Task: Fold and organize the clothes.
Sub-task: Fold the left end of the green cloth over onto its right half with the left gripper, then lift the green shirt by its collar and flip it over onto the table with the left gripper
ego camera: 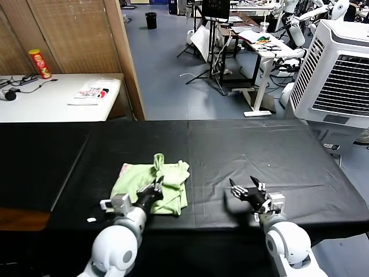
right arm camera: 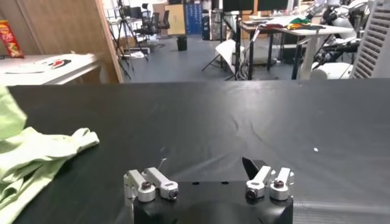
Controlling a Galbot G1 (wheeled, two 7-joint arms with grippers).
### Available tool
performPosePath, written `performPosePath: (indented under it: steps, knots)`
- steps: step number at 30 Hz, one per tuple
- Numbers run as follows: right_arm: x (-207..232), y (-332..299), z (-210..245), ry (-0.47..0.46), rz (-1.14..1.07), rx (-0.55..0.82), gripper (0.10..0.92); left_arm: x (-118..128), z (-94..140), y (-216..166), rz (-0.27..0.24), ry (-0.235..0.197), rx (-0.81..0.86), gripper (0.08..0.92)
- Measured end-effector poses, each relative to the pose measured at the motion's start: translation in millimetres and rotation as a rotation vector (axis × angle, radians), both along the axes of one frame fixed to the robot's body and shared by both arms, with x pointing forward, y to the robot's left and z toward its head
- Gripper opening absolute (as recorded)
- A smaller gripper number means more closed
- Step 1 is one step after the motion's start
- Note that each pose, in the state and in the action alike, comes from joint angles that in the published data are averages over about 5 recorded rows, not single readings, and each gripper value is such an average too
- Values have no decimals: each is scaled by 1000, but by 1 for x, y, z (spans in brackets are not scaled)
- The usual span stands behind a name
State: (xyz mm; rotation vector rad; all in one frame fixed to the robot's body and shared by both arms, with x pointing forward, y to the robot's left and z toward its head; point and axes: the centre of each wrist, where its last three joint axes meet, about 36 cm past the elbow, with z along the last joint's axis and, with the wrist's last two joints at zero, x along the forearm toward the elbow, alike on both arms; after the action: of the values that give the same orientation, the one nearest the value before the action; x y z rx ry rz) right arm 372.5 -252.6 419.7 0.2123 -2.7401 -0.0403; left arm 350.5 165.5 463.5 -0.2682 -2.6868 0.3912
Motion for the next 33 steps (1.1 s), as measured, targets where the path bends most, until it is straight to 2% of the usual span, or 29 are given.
performPosePath:
  steps: [6, 9, 12, 19, 22, 26, 33]
  knots:
    - [-1, 3, 0, -7, 22, 9, 798, 3, -6, -8, 5, -25, 9, 161]
    - [0, 6, 0, -20, 50, 17, 798, 5, -10, -11, 7, -43, 14, 197]
    - [2, 10, 1, -36, 80, 24, 798, 6, -14, -15, 7, -55, 5, 326]
    - [11, 29, 3, -48, 161, 41, 798, 2, -13, -20, 25, -77, -41, 709]
    - [18, 47, 2, -50, 211, 52, 798, -3, -13, -12, 44, -111, -11, 784]
    - [27, 75, 1, -57, 280, 62, 798, -11, -17, 13, 87, -140, 75, 797]
    - [35, 117, -7, -42, 355, 10, 798, -13, -32, 67, 179, -150, 213, 798]
